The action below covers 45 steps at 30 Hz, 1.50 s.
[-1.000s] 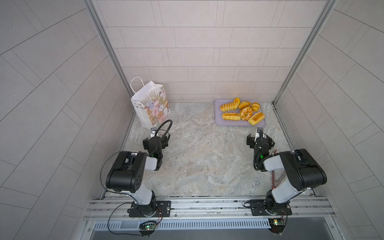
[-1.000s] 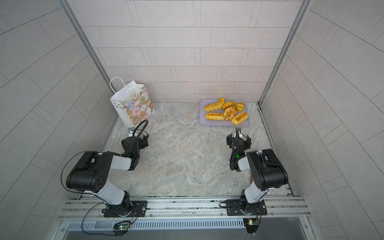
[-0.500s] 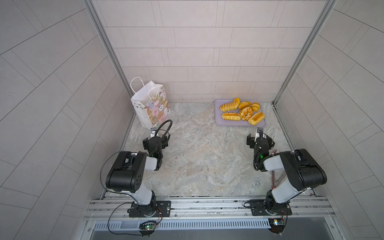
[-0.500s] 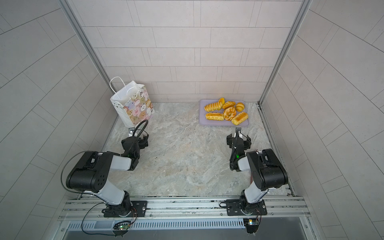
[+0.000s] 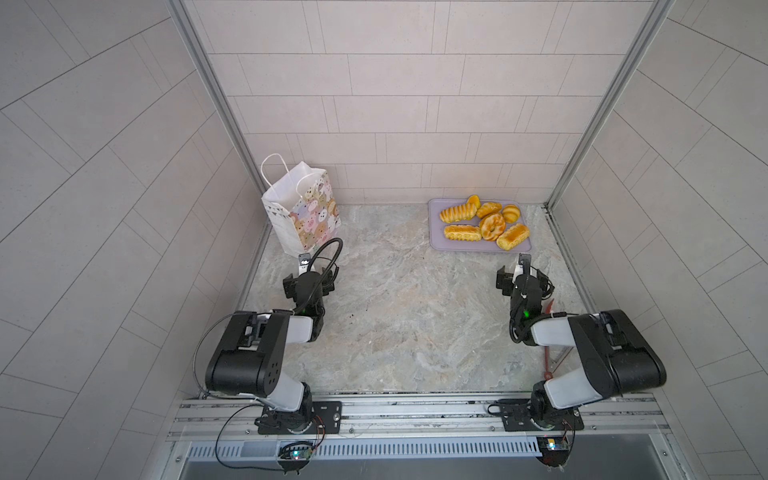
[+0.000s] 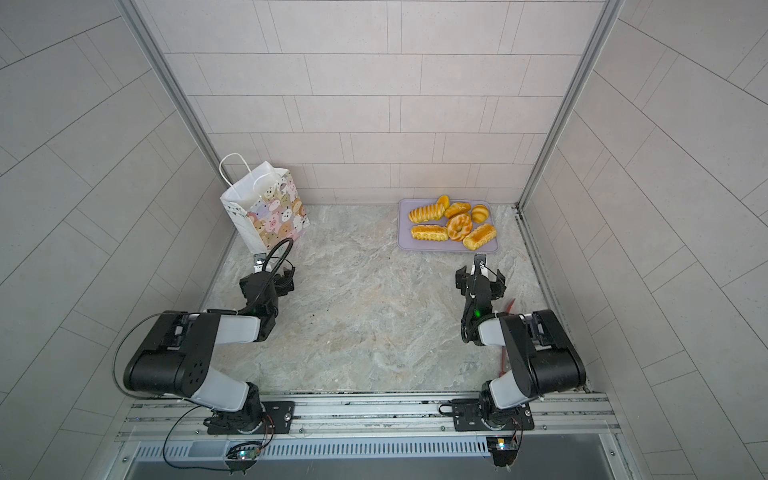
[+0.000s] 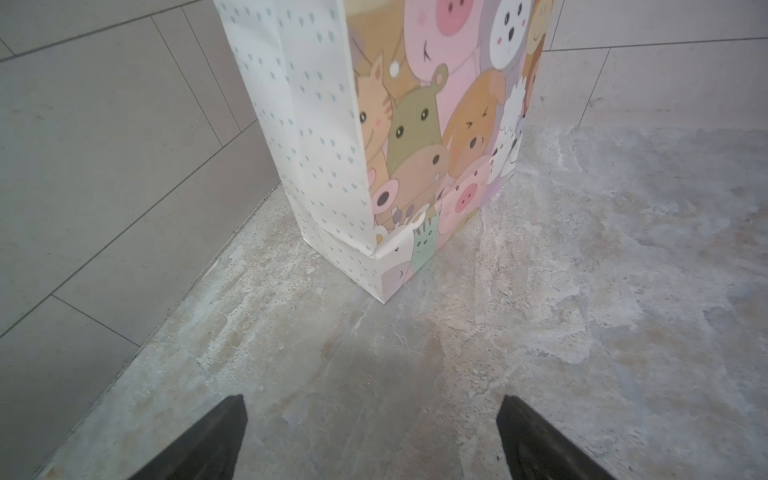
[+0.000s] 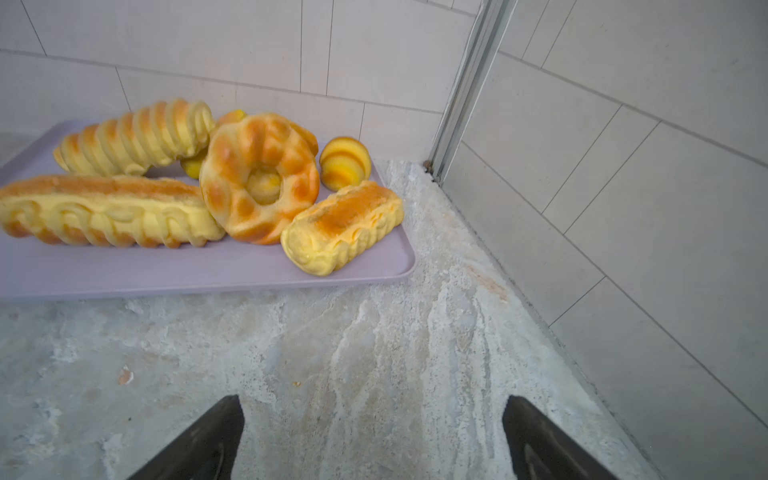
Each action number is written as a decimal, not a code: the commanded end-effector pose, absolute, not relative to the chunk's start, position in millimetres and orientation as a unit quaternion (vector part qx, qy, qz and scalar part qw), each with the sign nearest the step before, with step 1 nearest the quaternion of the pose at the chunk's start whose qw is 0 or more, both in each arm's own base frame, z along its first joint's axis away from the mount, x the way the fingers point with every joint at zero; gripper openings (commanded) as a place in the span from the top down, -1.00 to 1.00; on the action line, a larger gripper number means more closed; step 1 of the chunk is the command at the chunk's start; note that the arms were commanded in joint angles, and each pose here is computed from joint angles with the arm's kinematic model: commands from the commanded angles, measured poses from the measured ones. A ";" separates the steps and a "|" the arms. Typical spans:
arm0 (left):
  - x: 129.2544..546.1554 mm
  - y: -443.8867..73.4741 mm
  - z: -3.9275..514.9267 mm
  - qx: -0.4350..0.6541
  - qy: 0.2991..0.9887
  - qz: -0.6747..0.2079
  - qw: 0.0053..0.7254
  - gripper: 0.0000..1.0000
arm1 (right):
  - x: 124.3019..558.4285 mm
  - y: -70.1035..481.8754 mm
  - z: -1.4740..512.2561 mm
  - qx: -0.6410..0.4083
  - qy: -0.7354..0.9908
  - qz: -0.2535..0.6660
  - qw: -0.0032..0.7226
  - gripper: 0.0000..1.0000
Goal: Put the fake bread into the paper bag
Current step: 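Reach the left gripper to the bag handle while the right arm nears the tray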
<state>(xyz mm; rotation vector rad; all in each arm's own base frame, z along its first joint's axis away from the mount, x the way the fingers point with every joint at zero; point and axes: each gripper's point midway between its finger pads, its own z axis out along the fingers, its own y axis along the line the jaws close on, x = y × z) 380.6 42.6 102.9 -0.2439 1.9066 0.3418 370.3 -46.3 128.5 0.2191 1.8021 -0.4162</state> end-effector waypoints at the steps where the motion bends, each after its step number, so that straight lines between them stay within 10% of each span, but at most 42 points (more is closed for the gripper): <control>1: 381.8 50.2 132.4 -0.125 0.798 0.160 0.568 -1.00 | 356.8 -53.4 158.0 0.123 0.760 -0.181 0.612 -0.99; 11: 353.8 76.9 219.8 -0.289 0.757 0.143 0.569 -1.00 | 321.0 -71.4 224.5 0.269 0.784 -0.147 0.540 -0.99; 22: 376.3 53.2 269.8 -0.260 0.855 -0.021 0.449 -1.00 | 312.8 -1.8 233.6 0.236 0.823 0.102 0.507 -0.99; 30: 399.3 90.3 309.9 -0.290 0.854 -0.015 0.431 -0.60 | 318.2 41.1 254.3 0.142 0.872 0.158 0.441 -0.81; 45: 479.7 151.6 319.5 -0.278 0.850 -0.001 0.447 -0.74 | 309.0 137.2 309.5 -0.041 0.854 0.243 0.459 -0.72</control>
